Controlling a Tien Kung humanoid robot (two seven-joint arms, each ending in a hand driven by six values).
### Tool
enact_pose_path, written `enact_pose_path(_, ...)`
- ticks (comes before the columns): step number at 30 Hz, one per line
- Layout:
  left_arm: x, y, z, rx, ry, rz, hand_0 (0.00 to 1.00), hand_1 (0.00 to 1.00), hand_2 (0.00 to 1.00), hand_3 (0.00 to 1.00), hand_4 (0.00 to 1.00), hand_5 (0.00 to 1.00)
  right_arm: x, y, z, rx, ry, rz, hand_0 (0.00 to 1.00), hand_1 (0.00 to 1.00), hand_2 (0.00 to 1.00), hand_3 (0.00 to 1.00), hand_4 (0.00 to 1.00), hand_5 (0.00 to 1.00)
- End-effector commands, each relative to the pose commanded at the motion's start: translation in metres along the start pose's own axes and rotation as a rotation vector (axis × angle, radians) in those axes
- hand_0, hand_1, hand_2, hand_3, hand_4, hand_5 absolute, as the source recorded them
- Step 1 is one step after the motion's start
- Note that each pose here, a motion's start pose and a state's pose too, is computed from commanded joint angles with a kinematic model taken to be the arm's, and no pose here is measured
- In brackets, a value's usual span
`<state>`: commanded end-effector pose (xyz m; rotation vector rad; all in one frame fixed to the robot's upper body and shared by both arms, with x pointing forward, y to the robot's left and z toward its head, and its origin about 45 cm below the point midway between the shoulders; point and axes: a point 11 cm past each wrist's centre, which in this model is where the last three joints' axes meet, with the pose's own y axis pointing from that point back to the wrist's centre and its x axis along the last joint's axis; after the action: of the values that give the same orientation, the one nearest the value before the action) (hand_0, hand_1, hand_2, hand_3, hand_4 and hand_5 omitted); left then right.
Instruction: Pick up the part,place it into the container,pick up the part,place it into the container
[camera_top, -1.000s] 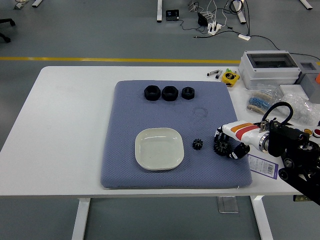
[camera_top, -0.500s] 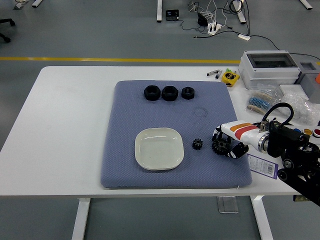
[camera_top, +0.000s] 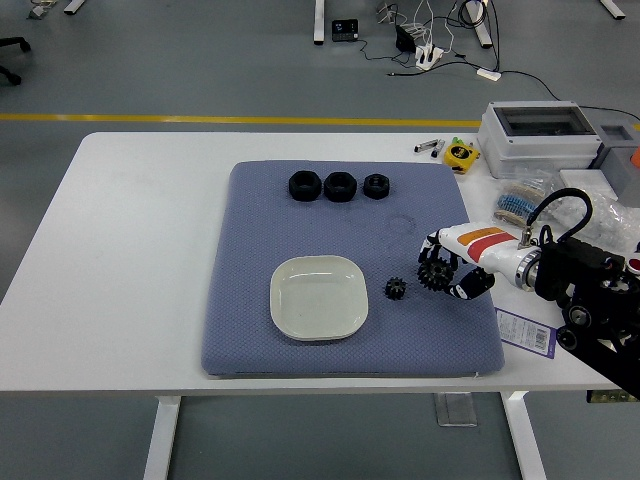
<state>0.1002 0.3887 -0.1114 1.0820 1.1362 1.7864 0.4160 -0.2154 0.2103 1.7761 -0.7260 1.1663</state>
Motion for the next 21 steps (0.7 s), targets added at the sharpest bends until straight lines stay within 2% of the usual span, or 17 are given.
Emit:
enact_pose_path(1, 0.000, 0.000, 0.000, 0.000, 0.001, 0.000, 0.708, 0.632, 0.647, 0.563, 0.616, 0.688, 0.003, 0.000, -0.003, 0.007, 0.003, 0.004, 0.390, 0.385, 0.415, 0.393, 0.203, 0.120)
enact_pose_path(2, 0.000, 0.000, 0.000, 0.000, 0.002, 0.000, 0.708, 0.630, 0.648, 0.564, 0.617, 0.687, 0.006, -0.001, -0.007, 0.017, 0.006, 0.008, 0.379, 0.380, 0.409, 0.391, 0.196, 0.067)
enact_pose_path(9, 0.001, 0.000, 0.000, 0.001, 0.003, 0.001, 0.708, 0.631, 0.647, 0.565, 0.617, 0.686, 0.027, -0.009, -0.038, 0.083, 0.028, 0.034, 0.369, 0.376, 0.407, 0.387, 0.172, 0.053)
enact_pose_path(12, 0.002, 0.000, -0.001, 0.002, 0.006, 0.003, 0.708, 0.631, 0.647, 0.565, 0.617, 0.686, 0.033, -0.013, -0.062, 0.141, 0.044, 0.035, 0.369, 0.376, 0.407, 0.387, 0.172, 0.053)
enact_pose_path(16, 0.003, 0.000, 0.000, 0.001, 0.007, 0.004, 0.708, 0.626, 0.644, 0.564, 0.616, 0.688, 0.034, -0.020, -0.095, 0.210, 0.045, 0.020, 0.374, 0.375, 0.407, 0.387, 0.175, 0.069)
enact_pose_path(21, 0.003, 0.000, 0.002, -0.001, 0.015, 0.005, 0.709, 0.624, 0.645, 0.565, 0.616, 0.688, 0.024, -0.030, -0.135, 0.283, 0.036, -0.019, 0.376, 0.375, 0.407, 0.388, 0.190, 0.049)
